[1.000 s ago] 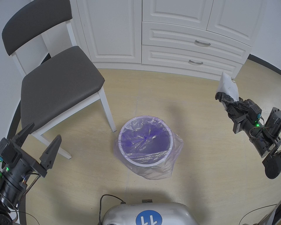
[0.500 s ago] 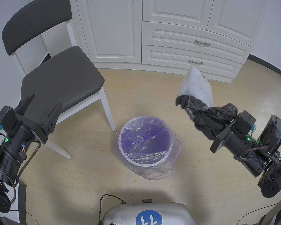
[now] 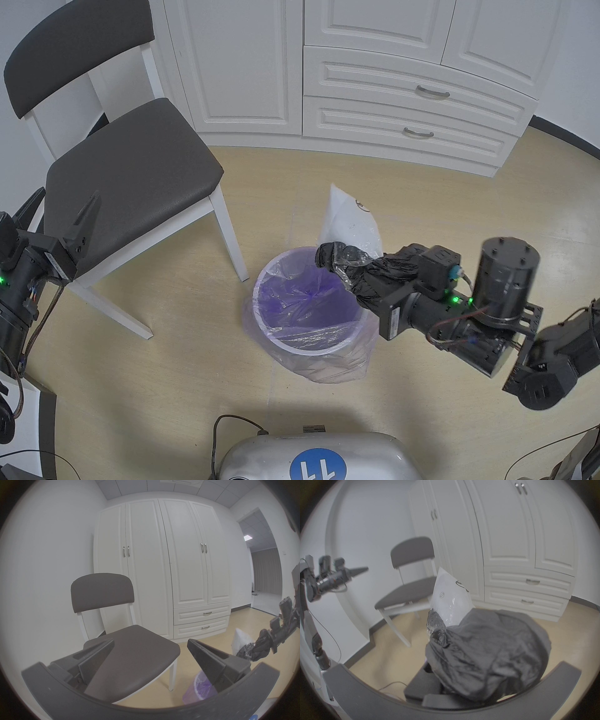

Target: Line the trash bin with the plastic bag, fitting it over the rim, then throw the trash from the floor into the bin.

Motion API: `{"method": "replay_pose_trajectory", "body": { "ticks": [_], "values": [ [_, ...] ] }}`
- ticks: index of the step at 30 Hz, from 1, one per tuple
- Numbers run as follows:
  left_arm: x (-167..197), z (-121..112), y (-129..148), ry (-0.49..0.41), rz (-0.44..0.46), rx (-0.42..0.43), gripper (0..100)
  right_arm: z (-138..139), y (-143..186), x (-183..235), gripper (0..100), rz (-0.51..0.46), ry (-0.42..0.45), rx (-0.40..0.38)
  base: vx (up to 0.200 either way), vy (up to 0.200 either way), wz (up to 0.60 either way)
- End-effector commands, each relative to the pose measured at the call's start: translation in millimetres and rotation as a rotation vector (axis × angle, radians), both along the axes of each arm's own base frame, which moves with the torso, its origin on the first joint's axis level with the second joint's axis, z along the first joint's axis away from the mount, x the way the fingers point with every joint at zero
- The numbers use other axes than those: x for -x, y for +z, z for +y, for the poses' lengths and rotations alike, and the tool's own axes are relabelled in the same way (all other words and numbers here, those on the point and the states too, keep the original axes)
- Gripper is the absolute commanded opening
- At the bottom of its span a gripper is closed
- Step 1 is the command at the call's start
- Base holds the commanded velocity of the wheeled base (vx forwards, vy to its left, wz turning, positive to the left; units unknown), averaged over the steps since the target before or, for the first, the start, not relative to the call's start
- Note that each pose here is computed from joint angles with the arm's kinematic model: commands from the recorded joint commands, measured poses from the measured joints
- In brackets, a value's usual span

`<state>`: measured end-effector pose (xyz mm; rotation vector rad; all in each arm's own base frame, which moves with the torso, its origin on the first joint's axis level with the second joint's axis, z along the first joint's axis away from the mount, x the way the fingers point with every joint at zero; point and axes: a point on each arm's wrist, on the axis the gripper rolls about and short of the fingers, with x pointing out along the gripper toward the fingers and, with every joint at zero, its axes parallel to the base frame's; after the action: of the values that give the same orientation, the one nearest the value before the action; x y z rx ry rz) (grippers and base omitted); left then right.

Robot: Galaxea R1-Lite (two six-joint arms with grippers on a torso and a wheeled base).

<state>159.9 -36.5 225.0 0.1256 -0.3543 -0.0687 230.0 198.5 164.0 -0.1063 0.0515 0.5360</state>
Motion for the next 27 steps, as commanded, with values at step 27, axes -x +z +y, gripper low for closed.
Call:
{"method": "replay_pose_trajectory", "body": {
  "ticks": [27],
  "values": [
    [2, 5, 2, 0.006, -0.014, -0.012, 100, 89, 36, -75, 0, 0.714, -0.206, 0.42, 0.0, 0.0, 0.0]
  ]
}}
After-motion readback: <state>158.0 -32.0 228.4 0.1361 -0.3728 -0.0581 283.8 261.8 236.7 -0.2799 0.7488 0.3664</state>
